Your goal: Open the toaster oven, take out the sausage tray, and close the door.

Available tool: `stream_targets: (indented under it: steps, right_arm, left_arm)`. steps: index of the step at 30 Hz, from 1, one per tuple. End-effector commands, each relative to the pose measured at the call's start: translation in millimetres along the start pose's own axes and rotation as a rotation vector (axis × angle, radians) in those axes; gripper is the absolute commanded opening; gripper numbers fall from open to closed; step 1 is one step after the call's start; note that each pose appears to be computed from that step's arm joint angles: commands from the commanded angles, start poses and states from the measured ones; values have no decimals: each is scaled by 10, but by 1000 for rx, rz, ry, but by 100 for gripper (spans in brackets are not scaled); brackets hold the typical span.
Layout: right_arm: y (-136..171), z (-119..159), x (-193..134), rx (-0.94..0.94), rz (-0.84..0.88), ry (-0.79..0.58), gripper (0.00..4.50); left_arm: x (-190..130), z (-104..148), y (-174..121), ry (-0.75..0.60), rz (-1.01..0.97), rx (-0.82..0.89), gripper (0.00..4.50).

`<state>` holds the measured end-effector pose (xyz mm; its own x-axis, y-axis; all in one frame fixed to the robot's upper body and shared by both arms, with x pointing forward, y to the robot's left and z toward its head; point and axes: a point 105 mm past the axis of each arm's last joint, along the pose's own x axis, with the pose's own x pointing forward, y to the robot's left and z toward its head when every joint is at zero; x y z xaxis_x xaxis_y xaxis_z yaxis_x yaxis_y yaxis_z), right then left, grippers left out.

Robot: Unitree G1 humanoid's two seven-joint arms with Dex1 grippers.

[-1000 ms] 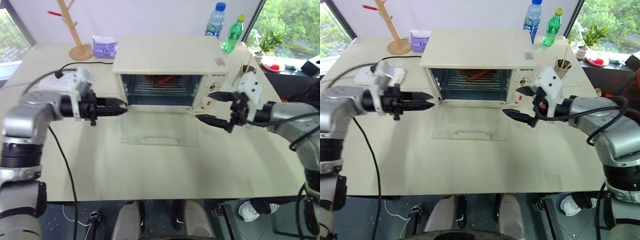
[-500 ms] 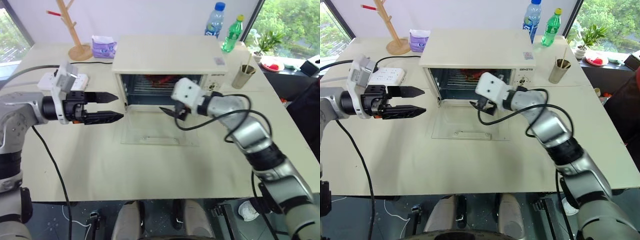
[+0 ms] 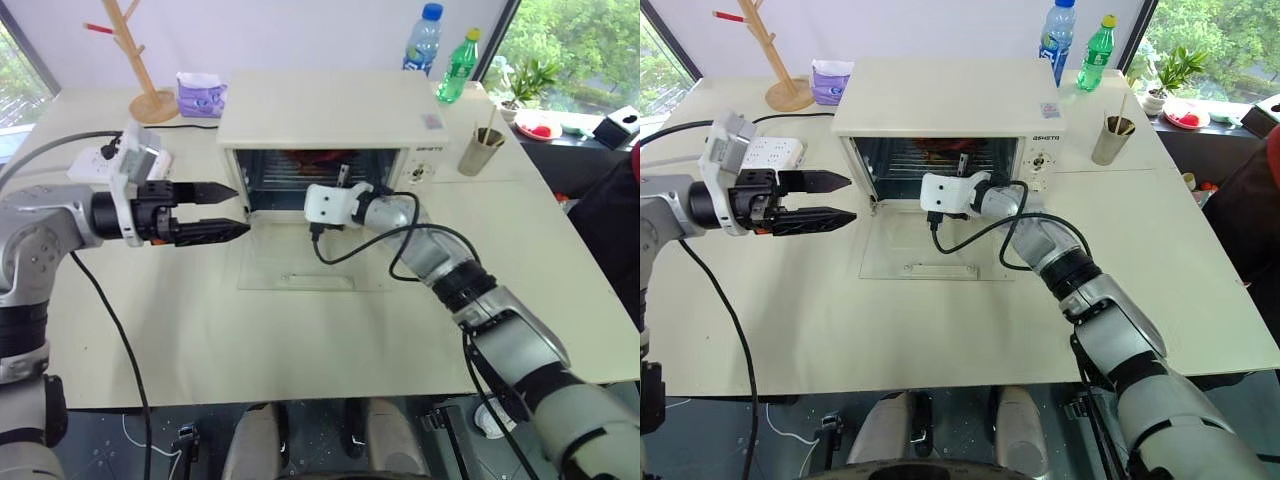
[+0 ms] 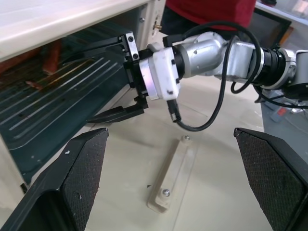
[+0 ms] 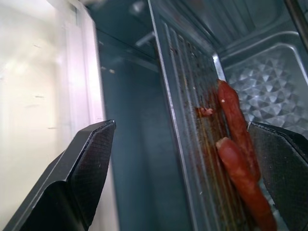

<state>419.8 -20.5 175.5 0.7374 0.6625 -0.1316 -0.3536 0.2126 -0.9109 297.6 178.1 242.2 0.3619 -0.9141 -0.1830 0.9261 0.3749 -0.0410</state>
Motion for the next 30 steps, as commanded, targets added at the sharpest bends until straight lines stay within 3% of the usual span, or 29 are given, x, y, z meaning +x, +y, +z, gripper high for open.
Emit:
stream_targets:
  steps: [1, 16, 19, 23, 30]
  right_arm:
    - [-202, 43, 65, -63, -81, -15, 450]
    - [-148, -33, 148, -175, -113, -20, 450]
    - [-133, -55, 150, -175, -111, -15, 366]
    - [-125, -79, 149, -177, -111, -6, 164]
    - [-91, -103, 144, -176, -102, 2, 164]
  left_arm:
    - [-3, 115, 3, -9, 5, 52, 443]
    - [46, 129, 22, -12, 1, 67, 443]
    - [58, 131, 28, -12, -2, 67, 450]
    - [73, 136, 52, -13, -6, 64, 450]
    - [102, 129, 87, -13, -11, 64, 450]
